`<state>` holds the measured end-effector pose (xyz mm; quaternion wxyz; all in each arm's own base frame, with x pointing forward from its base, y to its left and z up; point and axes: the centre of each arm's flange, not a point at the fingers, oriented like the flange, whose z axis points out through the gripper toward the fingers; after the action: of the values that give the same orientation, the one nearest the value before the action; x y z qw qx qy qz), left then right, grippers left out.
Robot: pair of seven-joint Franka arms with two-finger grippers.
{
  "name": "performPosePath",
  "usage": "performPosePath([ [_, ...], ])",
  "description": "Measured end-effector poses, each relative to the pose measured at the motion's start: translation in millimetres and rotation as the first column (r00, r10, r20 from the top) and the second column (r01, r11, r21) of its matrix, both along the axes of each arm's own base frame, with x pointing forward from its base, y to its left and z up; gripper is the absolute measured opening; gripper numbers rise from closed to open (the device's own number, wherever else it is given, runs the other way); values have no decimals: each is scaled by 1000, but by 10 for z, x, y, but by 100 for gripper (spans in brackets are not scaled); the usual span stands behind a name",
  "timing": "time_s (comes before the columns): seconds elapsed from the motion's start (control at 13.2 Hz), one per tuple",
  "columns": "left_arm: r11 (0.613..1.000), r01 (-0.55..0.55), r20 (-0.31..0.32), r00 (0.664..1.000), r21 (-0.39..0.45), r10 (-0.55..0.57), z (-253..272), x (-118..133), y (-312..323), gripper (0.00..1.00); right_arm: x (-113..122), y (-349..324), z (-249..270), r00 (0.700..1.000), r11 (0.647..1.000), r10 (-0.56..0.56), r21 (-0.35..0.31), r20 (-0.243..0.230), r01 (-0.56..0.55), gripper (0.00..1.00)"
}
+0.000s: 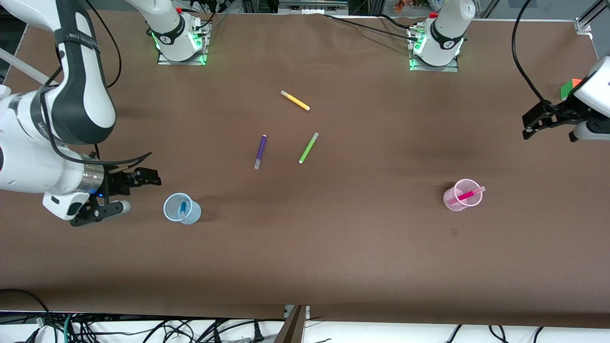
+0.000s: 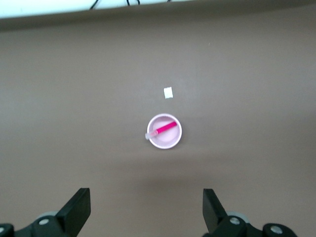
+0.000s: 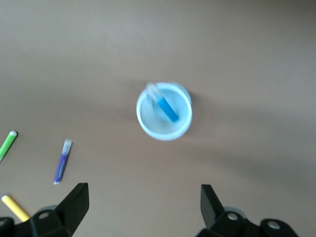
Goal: Place pink and blue markers in matching cups
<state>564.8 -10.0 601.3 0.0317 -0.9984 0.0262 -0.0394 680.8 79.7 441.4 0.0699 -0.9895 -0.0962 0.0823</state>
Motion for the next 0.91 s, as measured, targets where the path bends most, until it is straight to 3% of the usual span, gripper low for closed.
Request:
performPosePath([
  [0.15, 1000, -8, -22, 1000, 0, 8, -125, -28, 25, 100, -97, -91, 110, 997, 997, -61, -40, -52, 59, 100],
  [0.23, 1000, -11, -29, 1000, 0, 11, -160, -27, 38, 100, -124, -112, 195, 996, 996, -74, -45, -54, 72, 100],
  [0.53, 1000, -12, -33, 999, 0, 11, -181, -26, 25, 100, -302, -278, 781, 996, 992, -91, -82, 12, 92, 100],
  [0.68, 1000, -11, -38, 999, 0, 11, -184, -31, 19, 100, -579, -465, 1193, 993, 989, -108, -100, 47, 112, 100],
  [0.91, 1000, -7, -54, 998, 0, 7, -188, -50, -8, 100, -1049, -589, 1519, 991, 988, -121, -92, 56, 126, 100],
])
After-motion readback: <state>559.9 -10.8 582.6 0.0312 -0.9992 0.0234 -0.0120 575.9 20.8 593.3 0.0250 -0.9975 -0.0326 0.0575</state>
